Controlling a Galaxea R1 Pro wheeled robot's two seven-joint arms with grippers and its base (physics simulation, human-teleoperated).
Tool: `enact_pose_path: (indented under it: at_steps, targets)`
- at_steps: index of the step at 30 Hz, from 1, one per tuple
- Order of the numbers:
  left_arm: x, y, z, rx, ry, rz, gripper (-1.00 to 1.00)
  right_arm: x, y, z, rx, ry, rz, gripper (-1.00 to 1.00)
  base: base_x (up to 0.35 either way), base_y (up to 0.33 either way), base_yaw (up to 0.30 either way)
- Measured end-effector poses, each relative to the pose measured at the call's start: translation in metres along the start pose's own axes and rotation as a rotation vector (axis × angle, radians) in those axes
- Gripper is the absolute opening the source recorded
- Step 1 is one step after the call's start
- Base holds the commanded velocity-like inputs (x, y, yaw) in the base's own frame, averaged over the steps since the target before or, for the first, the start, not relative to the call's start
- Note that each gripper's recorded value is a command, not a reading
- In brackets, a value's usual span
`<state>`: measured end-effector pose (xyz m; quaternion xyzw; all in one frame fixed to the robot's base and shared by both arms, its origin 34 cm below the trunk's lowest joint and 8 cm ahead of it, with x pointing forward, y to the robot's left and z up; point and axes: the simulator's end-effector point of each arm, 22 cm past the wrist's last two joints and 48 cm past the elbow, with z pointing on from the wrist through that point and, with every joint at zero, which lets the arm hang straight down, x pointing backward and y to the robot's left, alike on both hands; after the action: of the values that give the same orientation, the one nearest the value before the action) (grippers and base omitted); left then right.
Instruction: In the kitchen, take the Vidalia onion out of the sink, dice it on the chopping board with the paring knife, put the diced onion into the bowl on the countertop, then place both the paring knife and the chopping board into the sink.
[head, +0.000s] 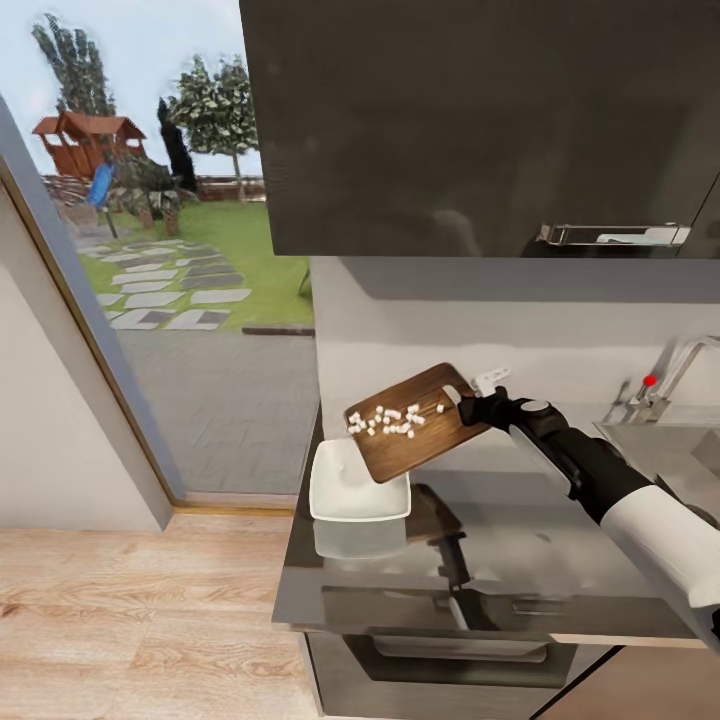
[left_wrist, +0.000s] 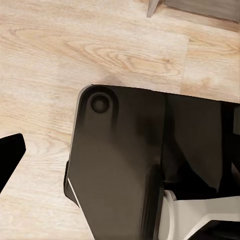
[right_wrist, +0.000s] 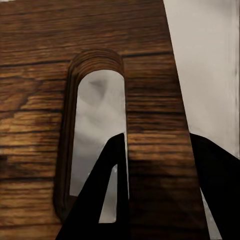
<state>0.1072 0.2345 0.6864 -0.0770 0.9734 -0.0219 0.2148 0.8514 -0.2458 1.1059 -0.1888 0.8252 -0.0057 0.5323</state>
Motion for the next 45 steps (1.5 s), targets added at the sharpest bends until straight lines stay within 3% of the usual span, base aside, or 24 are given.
enact_pose_path:
  at_steps: [9, 18, 27, 45]
  targets:
    - [0.0, 0.0, 0.0, 0.0, 0.0, 0.0, 1.0, 0.0, -0.012, 0.0, 0.058, 0.003, -0.059, -1.0, 0.0, 0.0, 0.0]
    - [0.0, 0.0, 0.0, 0.0, 0.0, 0.0, 1.0, -0.001, -0.009, 0.001, 0.06, 0.001, -0.066, -1.0, 0.0, 0.0, 0.0]
    - [0.0, 0.0, 0.0, 0.0, 0.0, 0.0, 1.0, -0.009, 0.008, 0.006, 0.081, 0.001, -0.069, -1.0, 0.0, 0.0, 0.0]
    - [0.0, 0.0, 0.0, 0.0, 0.0, 0.0, 1.0, -0.01, 0.007, 0.006, 0.102, 0.004, -0.104, -1.0, 0.0, 0.0, 0.0]
